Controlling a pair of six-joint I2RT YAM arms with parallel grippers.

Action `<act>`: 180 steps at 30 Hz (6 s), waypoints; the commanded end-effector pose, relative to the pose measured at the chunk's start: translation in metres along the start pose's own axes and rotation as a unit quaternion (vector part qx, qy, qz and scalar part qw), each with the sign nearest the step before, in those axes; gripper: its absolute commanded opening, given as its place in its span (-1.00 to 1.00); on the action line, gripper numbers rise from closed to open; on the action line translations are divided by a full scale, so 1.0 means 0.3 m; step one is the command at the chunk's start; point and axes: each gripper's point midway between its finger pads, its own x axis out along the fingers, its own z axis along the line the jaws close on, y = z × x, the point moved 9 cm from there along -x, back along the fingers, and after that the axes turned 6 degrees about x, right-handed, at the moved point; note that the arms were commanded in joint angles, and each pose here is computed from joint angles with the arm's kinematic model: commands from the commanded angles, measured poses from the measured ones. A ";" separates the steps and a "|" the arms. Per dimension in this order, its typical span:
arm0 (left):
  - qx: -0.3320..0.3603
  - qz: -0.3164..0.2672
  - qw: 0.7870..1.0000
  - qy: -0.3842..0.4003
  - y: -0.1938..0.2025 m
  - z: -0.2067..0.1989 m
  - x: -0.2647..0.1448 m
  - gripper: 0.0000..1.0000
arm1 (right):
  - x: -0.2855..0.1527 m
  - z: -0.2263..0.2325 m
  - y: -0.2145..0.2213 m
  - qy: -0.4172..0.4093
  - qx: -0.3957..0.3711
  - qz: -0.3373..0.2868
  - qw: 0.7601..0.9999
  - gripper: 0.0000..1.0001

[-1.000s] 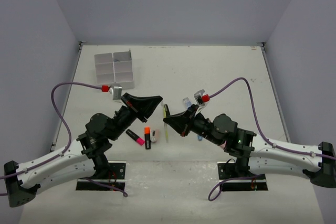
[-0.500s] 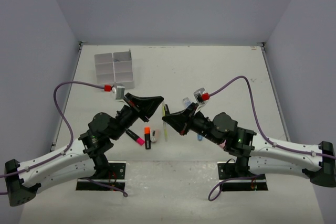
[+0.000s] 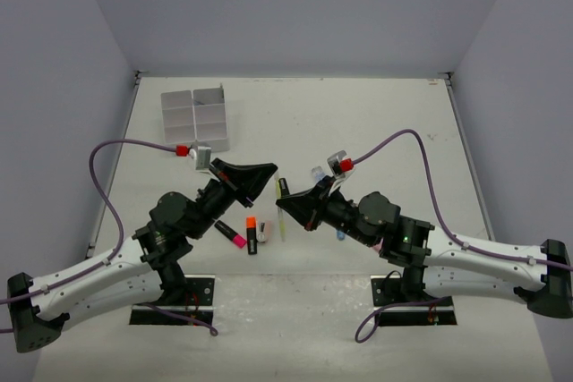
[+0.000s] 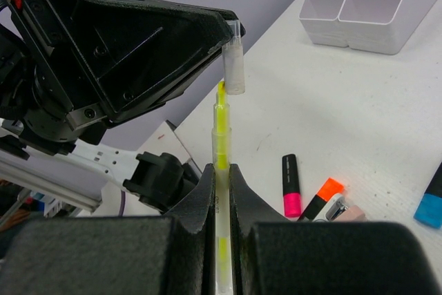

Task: Sort the stationery into containers
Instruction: Close the pen cap on the pen.

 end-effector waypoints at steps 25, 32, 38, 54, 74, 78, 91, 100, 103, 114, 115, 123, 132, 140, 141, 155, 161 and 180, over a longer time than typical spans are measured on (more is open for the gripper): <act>-0.001 -0.036 0.999 -0.005 -0.073 -0.026 0.011 -1.00 | 0.013 -0.003 0.016 0.009 0.013 0.005 1.000 -1.00; -0.002 -0.031 0.999 -0.004 -0.064 -0.023 0.008 -1.00 | 0.011 -0.001 0.004 0.014 0.011 -0.001 1.000 -1.00; -0.001 -0.030 1.000 -0.008 -0.058 -0.017 0.010 -1.00 | 0.005 0.004 -0.007 0.013 0.008 -0.006 1.000 -1.00; -0.003 -0.016 1.000 0.000 -0.033 -0.017 0.016 -1.00 | -0.008 0.015 -0.039 0.017 0.003 -0.020 1.000 -1.00; -0.007 0.005 1.000 -0.001 -0.009 -0.014 0.019 -1.00 | 0.008 0.057 -0.093 0.009 -0.008 -0.040 0.999 -1.00; -0.022 0.022 1.000 -0.004 -0.003 -0.020 0.021 -1.00 | 0.013 0.069 -0.121 0.007 -0.021 -0.058 0.998 -1.00; -0.056 0.047 0.997 -0.016 0.001 -0.028 0.012 -1.00 | -0.007 0.165 -0.263 -0.016 -0.036 -0.114 0.993 -1.00; -0.037 0.020 0.999 0.017 -0.012 -0.034 -0.001 -1.00 | 0.050 0.187 -0.242 -0.039 -0.044 -0.097 0.994 -1.00; -0.029 0.024 0.999 0.018 -0.027 -0.044 0.005 -0.93 | 0.064 0.170 -0.221 -0.042 -0.054 -0.102 0.992 -1.00; -0.006 0.028 1.000 -0.002 -0.071 -0.052 0.006 -0.83 | 0.056 0.148 -0.192 -0.041 -0.055 -0.089 0.994 -1.00; -0.006 0.029 1.000 0.001 -0.072 -0.054 0.006 -0.94 | 0.056 0.149 -0.192 -0.041 -0.056 -0.088 0.994 -1.00; 0.021 -0.002 0.995 0.100 -0.135 -0.119 -0.026 -1.00 | 0.082 0.131 -0.110 -0.058 -0.072 -0.016 0.996 -0.30; 0.047 -0.021 0.991 0.123 -0.193 -0.154 -0.019 -1.00 | 0.095 0.125 -0.069 -0.075 -0.055 0.001 0.996 -1.00; 0.066 -0.015 0.995 0.068 -0.218 -0.136 -0.001 0.38 | 0.081 0.121 -0.077 -0.074 -0.075 0.002 0.994 -1.00; 0.066 -0.019 0.995 0.067 -0.228 -0.138 -0.002 0.35 | 0.080 0.118 -0.074 -0.073 -0.076 0.003 0.994 -1.00; 0.080 0.002 0.996 0.027 -0.236 -0.128 0.015 -0.44 | 0.069 0.129 -0.078 -0.089 -0.081 0.005 0.993 -1.00; 0.079 0.016 0.996 0.028 -0.213 -0.125 0.028 -0.66 | 0.063 0.134 -0.095 -0.087 -0.085 -0.002 0.993 -1.00; -0.019 0.108 0.991 0.077 0.042 -0.066 -0.014 -1.00 | 0.095 0.316 -0.539 -0.051 -0.136 -0.141 0.979 -1.00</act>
